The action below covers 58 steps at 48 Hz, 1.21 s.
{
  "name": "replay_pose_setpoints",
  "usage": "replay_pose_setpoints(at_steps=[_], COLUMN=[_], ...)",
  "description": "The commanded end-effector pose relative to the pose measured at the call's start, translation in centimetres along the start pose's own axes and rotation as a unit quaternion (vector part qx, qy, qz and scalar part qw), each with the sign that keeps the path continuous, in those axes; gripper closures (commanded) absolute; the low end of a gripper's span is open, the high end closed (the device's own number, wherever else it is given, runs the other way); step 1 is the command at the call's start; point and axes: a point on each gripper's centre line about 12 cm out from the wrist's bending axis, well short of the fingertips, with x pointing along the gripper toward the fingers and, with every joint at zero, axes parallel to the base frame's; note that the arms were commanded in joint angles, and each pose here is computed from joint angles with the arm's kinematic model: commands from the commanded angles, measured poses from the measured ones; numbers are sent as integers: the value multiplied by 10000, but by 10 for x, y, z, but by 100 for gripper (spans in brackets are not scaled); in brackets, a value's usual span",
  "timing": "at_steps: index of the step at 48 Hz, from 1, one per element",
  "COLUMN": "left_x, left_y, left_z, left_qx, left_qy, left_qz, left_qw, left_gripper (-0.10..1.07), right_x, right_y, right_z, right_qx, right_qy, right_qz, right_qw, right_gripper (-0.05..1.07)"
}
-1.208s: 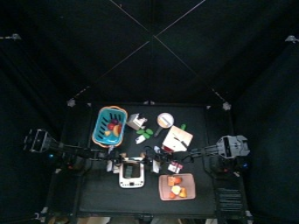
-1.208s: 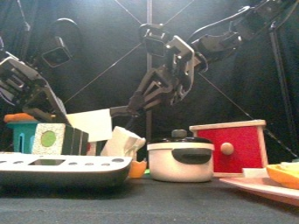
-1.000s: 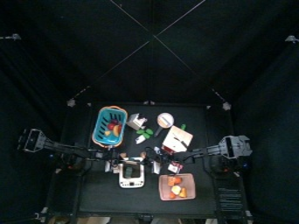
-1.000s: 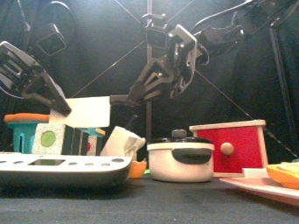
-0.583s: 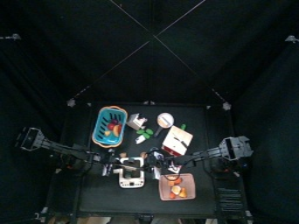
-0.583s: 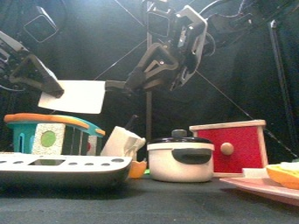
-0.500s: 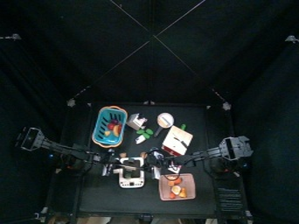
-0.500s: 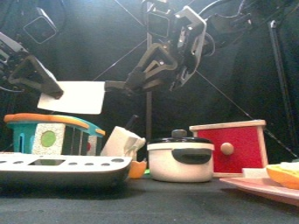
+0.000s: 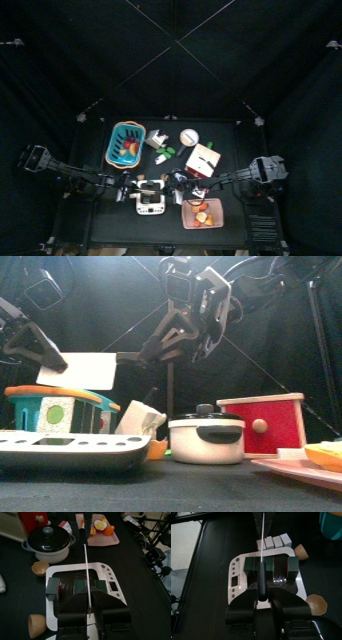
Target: Cut sushi roll
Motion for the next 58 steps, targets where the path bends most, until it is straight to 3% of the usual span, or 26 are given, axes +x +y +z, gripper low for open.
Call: replay_pose_setpoints(at_steps=[1, 19, 34, 58], left_x=[5, 11, 12, 28], left_y=[0, 1, 1, 4], left_z=[2, -4, -7, -27], left_qx=[-15, -13, -24, -109], left_qy=[15, 144, 205, 713], left_qz=[20, 43, 56, 168], left_qw=[10000, 9999, 9998, 9973], left_gripper=[53, 53, 53, 53], right_x=[-4, -2, 6, 19], right_y=[4, 4, 1, 0], right_z=[19, 18, 4, -16], right_qx=[8, 24, 118, 291], right_qy=[-285, -263, -77, 193], right_qz=[61, 56, 11, -38], right_qw=[9996, 9996, 9999, 9994], right_gripper=[52, 52, 52, 52])
